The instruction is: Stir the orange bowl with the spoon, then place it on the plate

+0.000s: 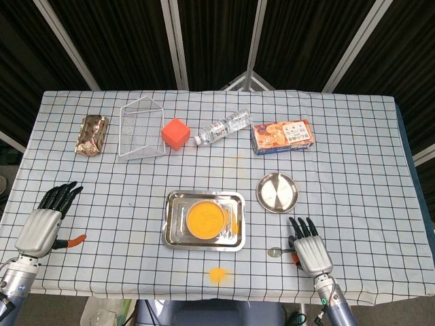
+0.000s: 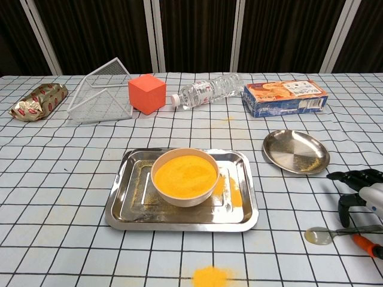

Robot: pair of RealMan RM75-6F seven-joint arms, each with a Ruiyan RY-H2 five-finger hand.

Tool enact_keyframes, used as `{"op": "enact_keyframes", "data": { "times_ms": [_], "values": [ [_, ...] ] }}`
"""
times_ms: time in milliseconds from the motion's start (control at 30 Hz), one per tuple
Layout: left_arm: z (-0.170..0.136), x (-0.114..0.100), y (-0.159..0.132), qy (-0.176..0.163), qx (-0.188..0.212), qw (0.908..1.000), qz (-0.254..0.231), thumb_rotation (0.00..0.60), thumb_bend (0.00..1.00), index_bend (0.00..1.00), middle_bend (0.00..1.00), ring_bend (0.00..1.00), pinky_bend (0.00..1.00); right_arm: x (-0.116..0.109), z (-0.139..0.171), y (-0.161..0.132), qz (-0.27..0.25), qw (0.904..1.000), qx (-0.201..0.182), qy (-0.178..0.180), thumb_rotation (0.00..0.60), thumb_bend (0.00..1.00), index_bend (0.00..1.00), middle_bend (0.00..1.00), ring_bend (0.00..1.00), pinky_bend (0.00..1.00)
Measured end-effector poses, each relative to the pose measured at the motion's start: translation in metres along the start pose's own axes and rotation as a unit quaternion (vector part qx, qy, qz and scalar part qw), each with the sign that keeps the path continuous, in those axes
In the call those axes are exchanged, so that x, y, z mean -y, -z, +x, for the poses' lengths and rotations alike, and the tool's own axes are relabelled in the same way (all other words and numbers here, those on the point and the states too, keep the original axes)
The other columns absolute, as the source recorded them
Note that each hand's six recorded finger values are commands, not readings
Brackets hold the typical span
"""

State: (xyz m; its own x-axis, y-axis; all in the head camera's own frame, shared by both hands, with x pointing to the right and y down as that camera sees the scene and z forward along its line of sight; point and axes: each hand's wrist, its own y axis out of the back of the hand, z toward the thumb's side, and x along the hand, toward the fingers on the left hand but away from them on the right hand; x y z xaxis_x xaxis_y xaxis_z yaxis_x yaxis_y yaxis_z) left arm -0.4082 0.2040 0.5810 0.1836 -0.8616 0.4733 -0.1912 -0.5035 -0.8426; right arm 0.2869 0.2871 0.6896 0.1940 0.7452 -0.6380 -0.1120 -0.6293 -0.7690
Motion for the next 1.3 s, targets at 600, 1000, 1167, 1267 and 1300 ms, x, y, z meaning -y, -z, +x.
{"op": "enact_keyframes", "data": {
  "times_ms": [600,1000,1167,1267,1300],
  "values": [
    [0.000,0.001,0.000,0.003,-0.001,1.0000,0.000,0.600,0.00,0.00,0.00,0.00,0.02,-0.002,0.000,0.000,-0.006,1.0000,0.000,0.000,0.600,0.47,0.56,0.11,0.00,0.00],
    [0.000,0.001,-0.001,0.002,0.000,1.0000,-0.001,0.600,0.00,0.00,0.00,0.00,0.02,-0.033,-0.004,0.001,-0.015,0.9993,0.003,0.034,0.600,0.47,0.56,0.11,0.00,0.00],
    [-0.001,0.001,-0.001,0.002,0.000,1.0000,-0.001,0.600,0.00,0.00,0.00,0.00,0.02,-0.060,-0.012,-0.002,-0.020,0.9977,0.004,0.065,0.600,0.47,0.58,0.12,0.00,0.00],
    [0.000,0.001,-0.001,0.003,0.000,1.0000,-0.001,0.600,0.00,0.00,0.00,0.00,0.02,-0.079,-0.019,-0.008,-0.023,0.9961,0.001,0.085,0.600,0.47,0.58,0.12,0.00,0.00],
    [0.000,0.001,-0.001,0.003,0.000,1.0000,-0.002,0.600,0.00,0.00,0.00,0.00,0.02,-0.085,-0.021,-0.010,-0.024,0.9957,0.000,0.090,0.600,0.47,0.58,0.12,0.00,0.00]
  ]
}}
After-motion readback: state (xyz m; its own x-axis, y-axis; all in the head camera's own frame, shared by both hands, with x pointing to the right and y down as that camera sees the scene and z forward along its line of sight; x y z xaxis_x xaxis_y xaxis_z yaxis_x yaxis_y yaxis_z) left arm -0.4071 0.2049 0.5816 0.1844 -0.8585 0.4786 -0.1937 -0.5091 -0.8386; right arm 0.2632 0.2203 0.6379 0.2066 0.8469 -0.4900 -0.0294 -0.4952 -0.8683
